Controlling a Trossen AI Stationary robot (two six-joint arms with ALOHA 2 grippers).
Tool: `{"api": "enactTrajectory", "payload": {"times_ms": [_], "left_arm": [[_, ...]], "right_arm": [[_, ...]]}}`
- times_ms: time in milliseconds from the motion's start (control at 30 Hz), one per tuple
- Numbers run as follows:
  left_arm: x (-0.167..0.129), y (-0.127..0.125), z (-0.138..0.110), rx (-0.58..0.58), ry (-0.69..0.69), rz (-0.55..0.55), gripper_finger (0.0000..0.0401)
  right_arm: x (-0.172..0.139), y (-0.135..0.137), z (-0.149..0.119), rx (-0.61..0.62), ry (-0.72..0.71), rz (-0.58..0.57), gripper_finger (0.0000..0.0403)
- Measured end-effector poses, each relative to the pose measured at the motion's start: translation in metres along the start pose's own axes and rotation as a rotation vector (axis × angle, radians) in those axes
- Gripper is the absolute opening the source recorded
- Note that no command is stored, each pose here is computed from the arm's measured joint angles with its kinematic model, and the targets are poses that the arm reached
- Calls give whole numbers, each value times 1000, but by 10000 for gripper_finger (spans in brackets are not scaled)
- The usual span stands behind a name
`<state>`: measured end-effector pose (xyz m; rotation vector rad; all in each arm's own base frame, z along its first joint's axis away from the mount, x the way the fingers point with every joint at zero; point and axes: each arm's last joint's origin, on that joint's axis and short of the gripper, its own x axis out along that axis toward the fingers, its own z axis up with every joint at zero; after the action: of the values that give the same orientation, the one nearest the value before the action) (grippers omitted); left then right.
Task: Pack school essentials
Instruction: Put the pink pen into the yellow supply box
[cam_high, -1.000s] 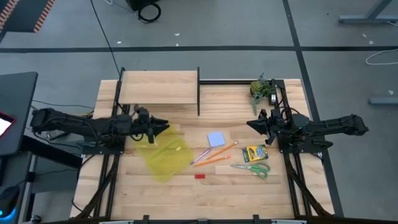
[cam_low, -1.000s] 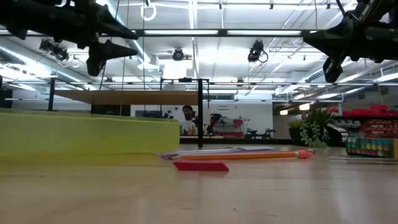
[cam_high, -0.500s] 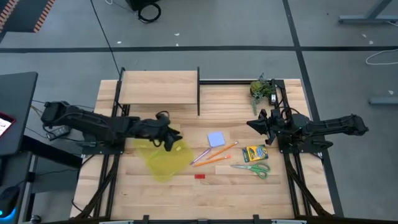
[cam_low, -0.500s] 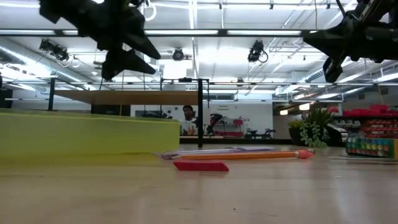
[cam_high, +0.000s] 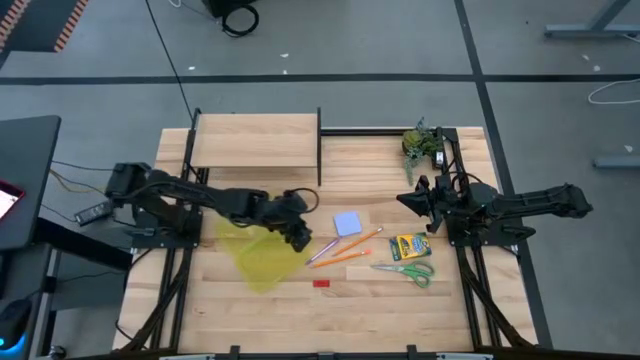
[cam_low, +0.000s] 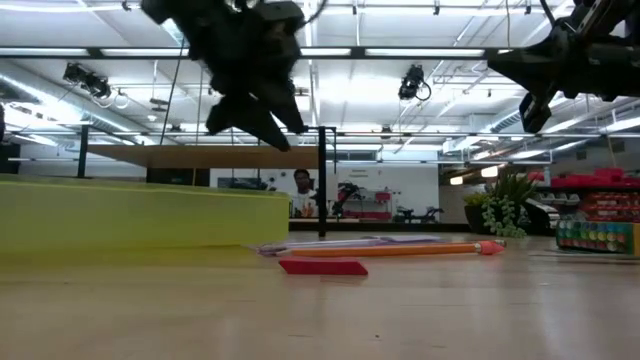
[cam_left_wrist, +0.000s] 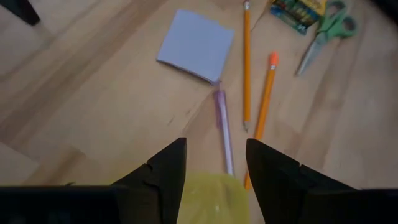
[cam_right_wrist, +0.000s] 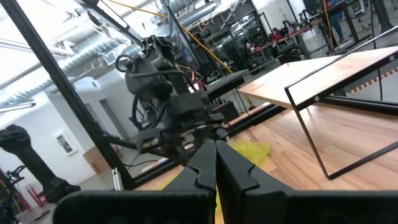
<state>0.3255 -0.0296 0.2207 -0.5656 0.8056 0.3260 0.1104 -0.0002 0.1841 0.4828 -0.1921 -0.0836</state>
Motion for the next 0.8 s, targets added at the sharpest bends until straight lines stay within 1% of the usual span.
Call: {"api": "enactTrajectory", "payload": {"times_ms": [133, 233, 433, 667, 800], "left_arm": [[17, -3, 8, -6, 131, 27, 176], [27, -7, 13, -7, 193, 54, 176], [46, -19, 28, 51, 261, 99, 176], [65, -25, 47, 45, 324, 160, 176], [70, -30, 52, 75, 343, 167, 176]], "right_arm": [[0, 0, 0, 0, 1, -1, 10], [0, 0, 0, 0, 1, -1, 10], [0, 0, 0, 0, 2, -1, 10], [0, 0, 0, 0, 2, -1, 10], [0, 0, 0, 0, 3, 1, 10]]}}
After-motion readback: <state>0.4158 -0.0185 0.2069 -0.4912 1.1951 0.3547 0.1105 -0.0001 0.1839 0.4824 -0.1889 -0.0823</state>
